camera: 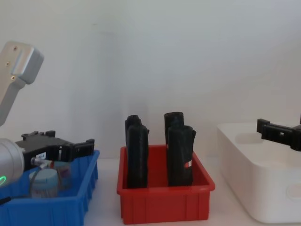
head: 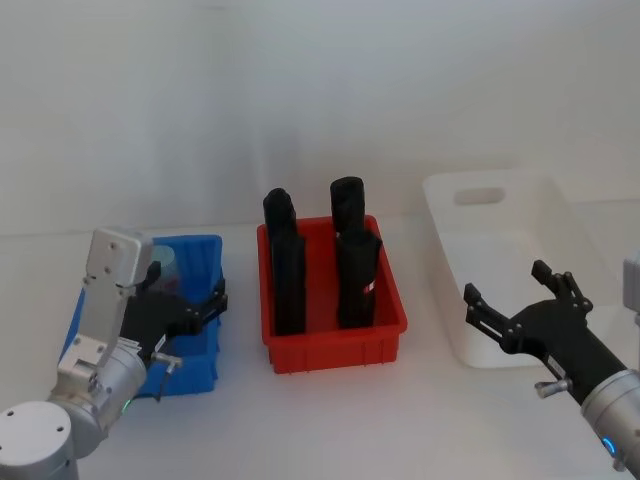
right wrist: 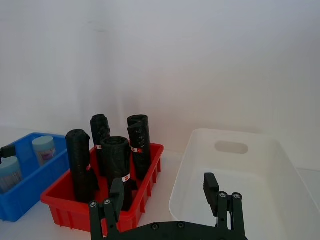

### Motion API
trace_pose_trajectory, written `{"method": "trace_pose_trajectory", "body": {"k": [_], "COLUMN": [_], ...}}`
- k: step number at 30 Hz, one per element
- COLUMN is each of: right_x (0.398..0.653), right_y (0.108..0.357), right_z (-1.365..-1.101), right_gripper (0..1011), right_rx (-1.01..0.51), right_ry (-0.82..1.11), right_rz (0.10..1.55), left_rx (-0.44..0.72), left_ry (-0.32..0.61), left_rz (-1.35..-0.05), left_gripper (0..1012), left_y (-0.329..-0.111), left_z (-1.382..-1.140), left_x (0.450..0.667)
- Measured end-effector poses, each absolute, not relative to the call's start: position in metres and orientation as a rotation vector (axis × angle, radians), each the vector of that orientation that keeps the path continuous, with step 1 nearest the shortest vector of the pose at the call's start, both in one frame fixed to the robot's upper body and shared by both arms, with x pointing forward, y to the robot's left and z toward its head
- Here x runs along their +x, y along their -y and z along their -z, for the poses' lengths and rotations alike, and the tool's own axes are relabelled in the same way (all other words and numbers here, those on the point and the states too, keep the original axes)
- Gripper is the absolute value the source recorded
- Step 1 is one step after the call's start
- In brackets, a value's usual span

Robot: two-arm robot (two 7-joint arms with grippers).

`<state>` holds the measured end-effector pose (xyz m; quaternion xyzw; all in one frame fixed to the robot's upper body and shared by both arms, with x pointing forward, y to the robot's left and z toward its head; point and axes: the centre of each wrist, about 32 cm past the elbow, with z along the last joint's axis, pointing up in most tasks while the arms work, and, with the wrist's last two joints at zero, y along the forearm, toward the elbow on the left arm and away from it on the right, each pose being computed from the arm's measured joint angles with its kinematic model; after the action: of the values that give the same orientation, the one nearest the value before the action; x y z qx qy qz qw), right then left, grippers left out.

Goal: Pick the cotton swabs from the blue box and place them into the white box.

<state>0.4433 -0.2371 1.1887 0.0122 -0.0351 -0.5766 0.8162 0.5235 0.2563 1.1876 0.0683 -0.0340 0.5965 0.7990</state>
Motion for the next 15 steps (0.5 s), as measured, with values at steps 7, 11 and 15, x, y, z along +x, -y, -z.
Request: {"method": "trace_pose_trajectory", "body": {"k": [7,11,15], "right_x": [0.443,0.443,0.443], "right_y": [0.237,0.237,0.237], "right_z": [-1.189,-1.189,-1.189], "right_gripper": [1002,1002,1002], "right_rx": [0.026,0.026,0.026], "right_ry": [0.075,0.075,0.075], "right_rz": [1.23,1.23,1.23], "left_rx": [0.189,0.209,0.228], "left_ry": [0.015,-0.007,-0.026], "left_rz": [-1.332,-1.345,-1.354], "left_gripper": [1004,1004,1004], "left_y": [-0.276,-0.283,-0.289], "left_z": [-1.18,-1.177,-1.174], "left_x": [0.532,0.535,0.539]}}
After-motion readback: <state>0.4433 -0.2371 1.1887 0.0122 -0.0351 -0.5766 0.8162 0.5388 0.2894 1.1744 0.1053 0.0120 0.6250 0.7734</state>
